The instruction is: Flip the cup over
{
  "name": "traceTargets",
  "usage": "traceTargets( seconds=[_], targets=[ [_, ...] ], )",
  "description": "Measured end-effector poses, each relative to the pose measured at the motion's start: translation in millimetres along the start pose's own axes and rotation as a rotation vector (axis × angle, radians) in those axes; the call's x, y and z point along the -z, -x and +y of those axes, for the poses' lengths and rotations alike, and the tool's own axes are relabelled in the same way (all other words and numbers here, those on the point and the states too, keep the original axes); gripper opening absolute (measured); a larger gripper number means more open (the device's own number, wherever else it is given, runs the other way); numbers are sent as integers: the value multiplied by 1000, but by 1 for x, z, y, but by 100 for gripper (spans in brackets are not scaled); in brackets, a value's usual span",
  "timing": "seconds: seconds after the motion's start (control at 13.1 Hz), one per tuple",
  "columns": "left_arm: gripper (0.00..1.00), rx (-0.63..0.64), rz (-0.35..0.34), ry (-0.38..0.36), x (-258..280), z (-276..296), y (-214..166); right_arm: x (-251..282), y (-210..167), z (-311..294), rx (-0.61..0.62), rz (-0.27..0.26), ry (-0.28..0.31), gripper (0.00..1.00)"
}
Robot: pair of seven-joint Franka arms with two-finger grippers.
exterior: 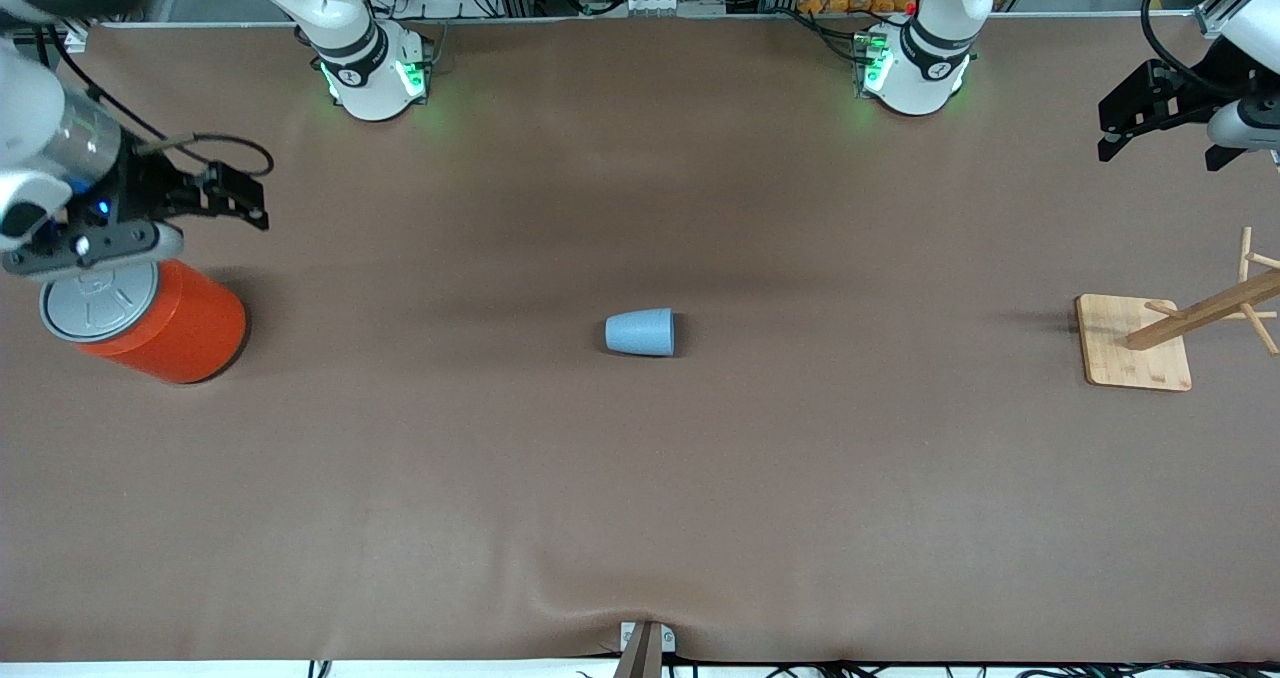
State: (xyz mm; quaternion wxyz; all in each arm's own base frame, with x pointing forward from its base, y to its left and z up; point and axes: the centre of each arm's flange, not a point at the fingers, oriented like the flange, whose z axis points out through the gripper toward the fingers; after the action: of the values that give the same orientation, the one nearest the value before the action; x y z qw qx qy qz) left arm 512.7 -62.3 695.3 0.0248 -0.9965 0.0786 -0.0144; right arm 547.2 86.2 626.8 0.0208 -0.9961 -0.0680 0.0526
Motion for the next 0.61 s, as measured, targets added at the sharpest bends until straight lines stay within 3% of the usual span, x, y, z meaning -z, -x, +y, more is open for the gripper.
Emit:
traceTargets(
  seconds=[0.38,0.61],
  targets=[
    [100,-9,0,0,0,5,0,9,8,34,-82,2,-1,100],
    [100,-13,1,0,0,7,0,25,23,77,-118,33,-5,100]
  ],
)
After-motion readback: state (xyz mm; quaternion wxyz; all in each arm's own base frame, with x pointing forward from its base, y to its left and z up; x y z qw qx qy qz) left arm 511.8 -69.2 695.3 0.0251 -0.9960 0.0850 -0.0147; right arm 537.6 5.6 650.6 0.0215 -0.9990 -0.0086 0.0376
